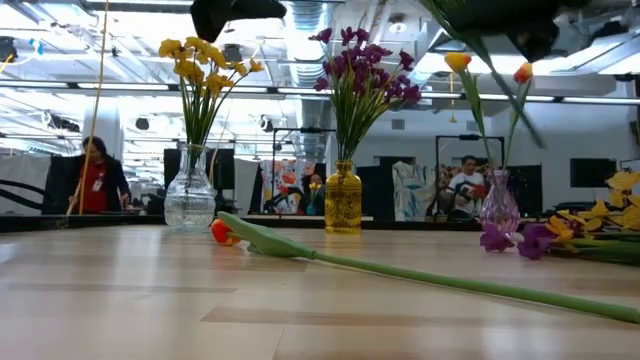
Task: Sort flowers into vase by color
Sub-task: Put the left yellow flowers into the transparent vase
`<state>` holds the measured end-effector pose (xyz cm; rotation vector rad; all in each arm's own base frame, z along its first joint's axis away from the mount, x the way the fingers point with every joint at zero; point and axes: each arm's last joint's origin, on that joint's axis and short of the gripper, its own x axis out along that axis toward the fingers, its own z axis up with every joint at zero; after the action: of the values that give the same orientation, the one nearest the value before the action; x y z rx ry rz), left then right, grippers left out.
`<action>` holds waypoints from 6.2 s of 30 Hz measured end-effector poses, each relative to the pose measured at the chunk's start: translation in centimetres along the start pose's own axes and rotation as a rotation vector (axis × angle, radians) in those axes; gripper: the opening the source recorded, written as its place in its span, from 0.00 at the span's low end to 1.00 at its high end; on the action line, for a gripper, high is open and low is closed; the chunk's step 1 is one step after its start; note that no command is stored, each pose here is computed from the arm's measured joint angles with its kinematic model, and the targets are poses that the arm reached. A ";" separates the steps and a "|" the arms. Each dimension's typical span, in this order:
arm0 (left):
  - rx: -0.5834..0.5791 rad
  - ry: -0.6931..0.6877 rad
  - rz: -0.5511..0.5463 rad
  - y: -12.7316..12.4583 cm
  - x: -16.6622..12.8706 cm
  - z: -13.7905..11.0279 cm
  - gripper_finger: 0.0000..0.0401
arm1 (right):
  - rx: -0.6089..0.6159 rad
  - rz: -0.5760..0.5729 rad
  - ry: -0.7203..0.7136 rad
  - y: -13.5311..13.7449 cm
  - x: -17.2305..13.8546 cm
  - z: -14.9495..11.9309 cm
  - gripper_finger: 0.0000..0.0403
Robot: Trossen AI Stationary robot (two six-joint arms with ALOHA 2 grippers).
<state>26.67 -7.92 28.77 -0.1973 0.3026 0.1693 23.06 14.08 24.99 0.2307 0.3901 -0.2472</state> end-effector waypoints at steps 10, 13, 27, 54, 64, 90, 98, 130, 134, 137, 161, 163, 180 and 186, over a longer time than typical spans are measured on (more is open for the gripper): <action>0.061 -0.115 -0.048 -0.5 1.1 0.8 0.59 | -0.171 0.026 -0.155 0.0 0.7 2.3 0.14; 0.101 -0.160 -0.068 -0.7 1.8 0.9 0.59 | -0.195 0.017 -0.181 -0.2 1.0 2.8 0.14; 0.232 -0.357 -0.056 -1.4 6.1 -0.1 0.59 | -0.193 0.027 -0.192 -0.6 1.4 3.3 0.14; 0.183 -0.403 -0.083 -2.2 10.9 2.2 0.54 | -0.189 0.024 -0.192 -0.7 1.5 3.3 0.14; 0.177 -0.399 -0.107 -1.9 11.0 2.3 0.39 | -0.188 0.020 -0.193 -0.7 1.5 3.4 0.14; 0.293 -0.376 0.057 -1.4 8.7 4.0 0.01 | -0.162 0.028 -0.175 -2.1 2.3 4.1 0.53; 0.294 -0.294 0.166 -0.3 3.6 6.5 0.00 | -0.219 0.043 -0.168 -2.5 0.6 4.7 0.58; 0.280 -0.264 0.831 1.1 -7.9 -4.1 0.00 | -0.245 0.024 -0.136 -3.1 0.0 4.7 0.58; 0.294 -0.255 0.850 1.5 -7.6 -4.7 0.00 | -0.246 0.023 -0.136 -3.1 0.0 4.7 0.58; 0.294 -0.253 0.858 1.7 -7.5 -4.6 0.00 | -0.245 0.024 -0.136 -3.1 0.0 4.7 0.58; 0.322 -0.209 0.938 3.0 -6.6 -3.4 0.00 | -0.245 0.024 -0.135 -3.1 0.0 4.7 0.58; 0.336 -0.197 0.923 2.9 -6.7 -3.0 0.00 | -0.246 0.024 -0.135 -3.1 0.0 4.6 0.58; 0.532 -0.160 0.649 2.3 -5.6 0.0 0.00 | -0.246 -0.002 -0.125 -3.6 0.3 4.8 0.58; 0.515 -0.162 0.668 4.6 -5.4 0.3 0.00 | -0.243 -0.011 -0.125 -3.8 0.4 4.9 0.58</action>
<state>20.73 -4.13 29.93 0.4365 0.2325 0.7530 24.07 9.12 28.53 -0.0257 0.2940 -0.2217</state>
